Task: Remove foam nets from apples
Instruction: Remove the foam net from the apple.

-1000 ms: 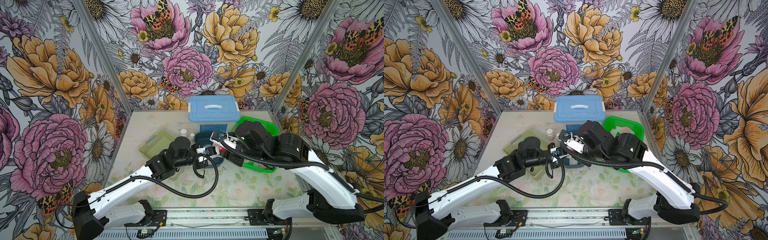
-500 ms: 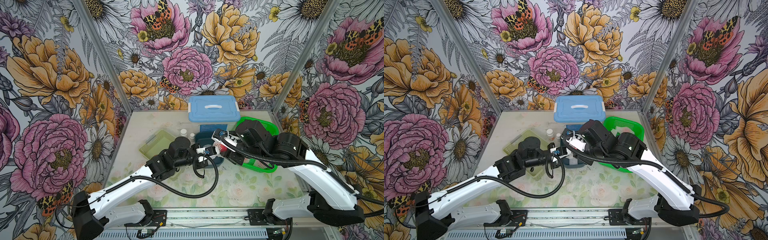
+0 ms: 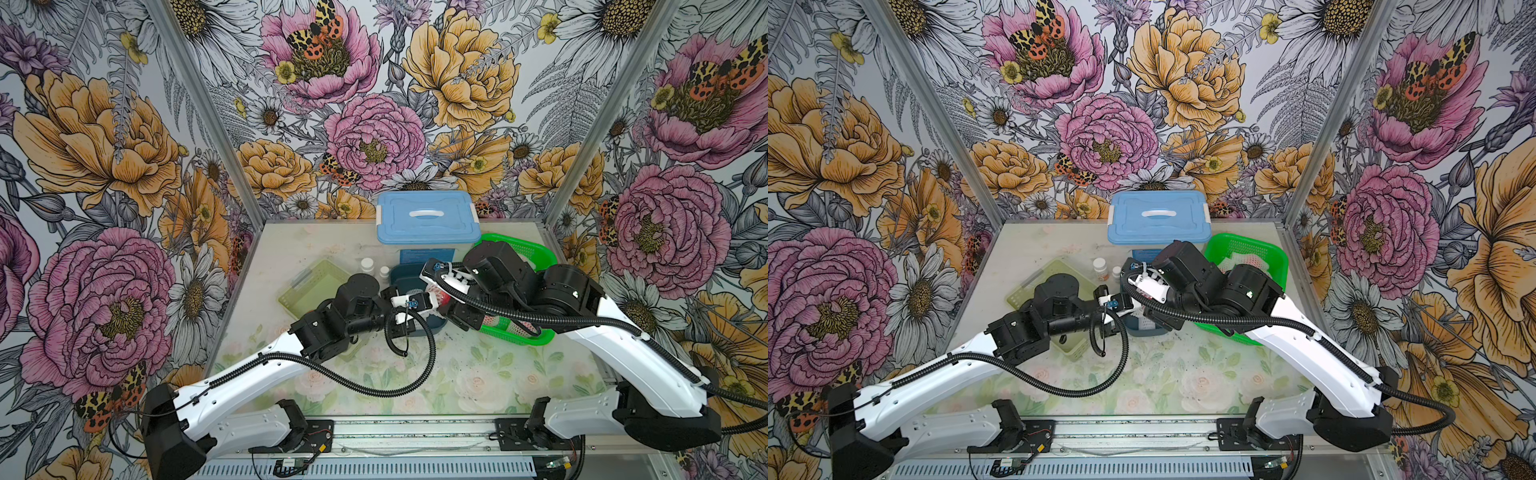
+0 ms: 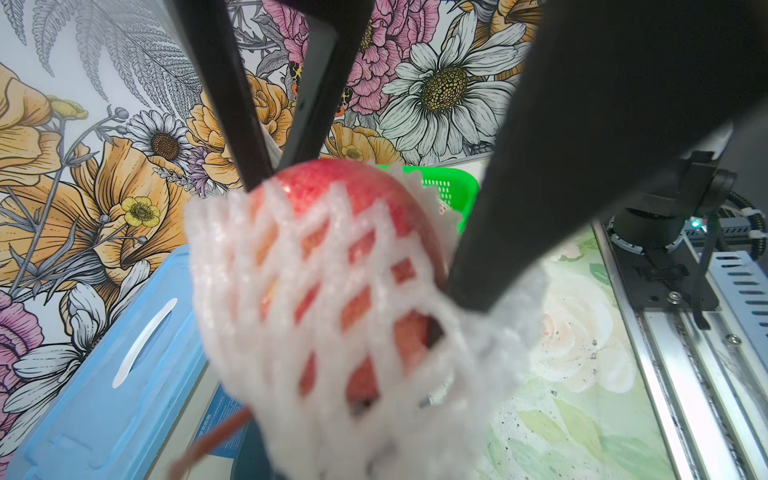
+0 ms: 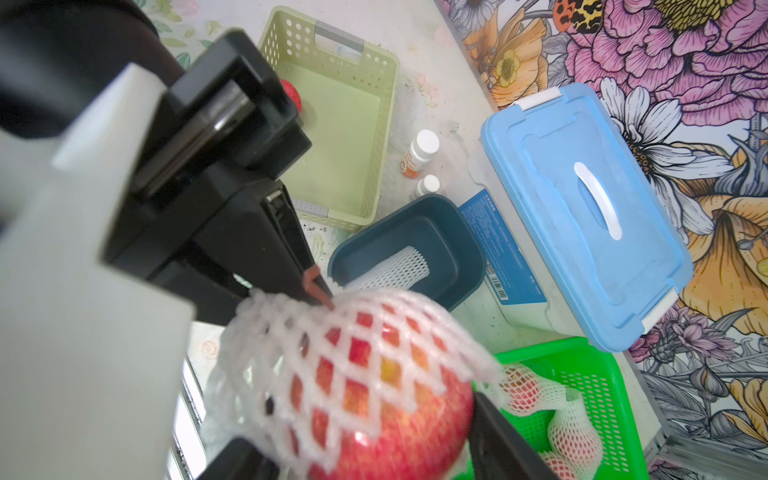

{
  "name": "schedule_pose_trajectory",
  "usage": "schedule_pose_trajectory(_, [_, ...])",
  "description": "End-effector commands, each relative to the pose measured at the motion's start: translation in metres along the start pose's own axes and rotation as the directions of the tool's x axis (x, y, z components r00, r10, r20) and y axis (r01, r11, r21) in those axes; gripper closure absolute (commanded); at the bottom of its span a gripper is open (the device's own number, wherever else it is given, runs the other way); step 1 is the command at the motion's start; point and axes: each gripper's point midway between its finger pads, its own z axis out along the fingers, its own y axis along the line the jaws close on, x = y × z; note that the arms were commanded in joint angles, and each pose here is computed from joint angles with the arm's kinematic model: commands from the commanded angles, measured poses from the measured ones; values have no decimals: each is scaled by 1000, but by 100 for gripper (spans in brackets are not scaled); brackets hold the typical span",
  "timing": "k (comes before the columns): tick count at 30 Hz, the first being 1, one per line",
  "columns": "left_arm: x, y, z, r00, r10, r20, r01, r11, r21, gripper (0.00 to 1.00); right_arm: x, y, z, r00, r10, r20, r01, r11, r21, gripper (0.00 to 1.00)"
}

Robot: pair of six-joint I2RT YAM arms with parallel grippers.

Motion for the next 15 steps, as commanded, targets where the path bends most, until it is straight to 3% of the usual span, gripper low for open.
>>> schedule_pose_trajectory(1, [-17,1,-8,998,21,62,-20,1000,-22,100,-7,-17,11,999,50,8,-51,996,80,30])
schedule_pose_trajectory(10, [-20,2,-11,997,28,72,-26,999,-34,100,-11,-25,19,996,88,15,-89,989,115,30])
schedule_pose_trajectory(15, [-19,2,-12,997,29,70,-27,999,-37,100,-10,-32,11,993,111,34,-114,985,127,41])
